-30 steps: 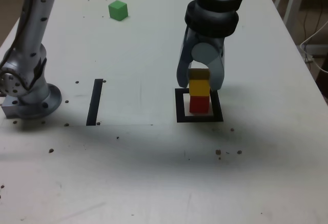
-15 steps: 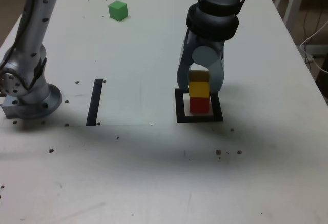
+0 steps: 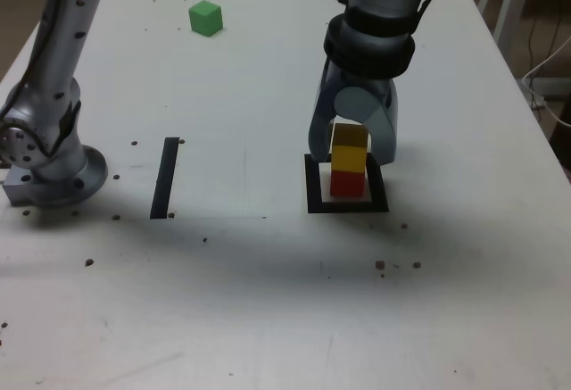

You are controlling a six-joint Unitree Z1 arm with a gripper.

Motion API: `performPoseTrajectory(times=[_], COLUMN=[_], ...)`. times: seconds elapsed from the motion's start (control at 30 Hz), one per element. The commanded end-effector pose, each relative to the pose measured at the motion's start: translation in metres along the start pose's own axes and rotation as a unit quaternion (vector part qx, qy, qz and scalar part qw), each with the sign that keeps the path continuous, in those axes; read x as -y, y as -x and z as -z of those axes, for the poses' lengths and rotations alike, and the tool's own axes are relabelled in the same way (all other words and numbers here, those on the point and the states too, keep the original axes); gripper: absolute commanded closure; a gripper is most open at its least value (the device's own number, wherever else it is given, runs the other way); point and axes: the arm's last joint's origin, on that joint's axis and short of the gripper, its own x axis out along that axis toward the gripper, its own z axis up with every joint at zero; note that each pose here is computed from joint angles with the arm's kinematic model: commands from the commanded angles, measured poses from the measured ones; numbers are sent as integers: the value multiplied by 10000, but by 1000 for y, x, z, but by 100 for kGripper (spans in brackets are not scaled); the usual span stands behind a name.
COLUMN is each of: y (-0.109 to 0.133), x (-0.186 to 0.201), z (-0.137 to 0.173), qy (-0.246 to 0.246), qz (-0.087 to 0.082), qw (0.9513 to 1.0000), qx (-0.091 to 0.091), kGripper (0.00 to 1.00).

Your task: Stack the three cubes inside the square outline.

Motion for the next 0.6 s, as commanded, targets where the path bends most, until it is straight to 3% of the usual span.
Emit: performPoseTrajectory(times=[0.0,0.33,0.57], y=[3,24,29], x=[-1,-18,-45], z=[5,58,87], qy=[15,504,896], qz=[-29,-349,-455], qw=[10000,9980,9949], qx=[44,177,105], kGripper=[7,1,1])
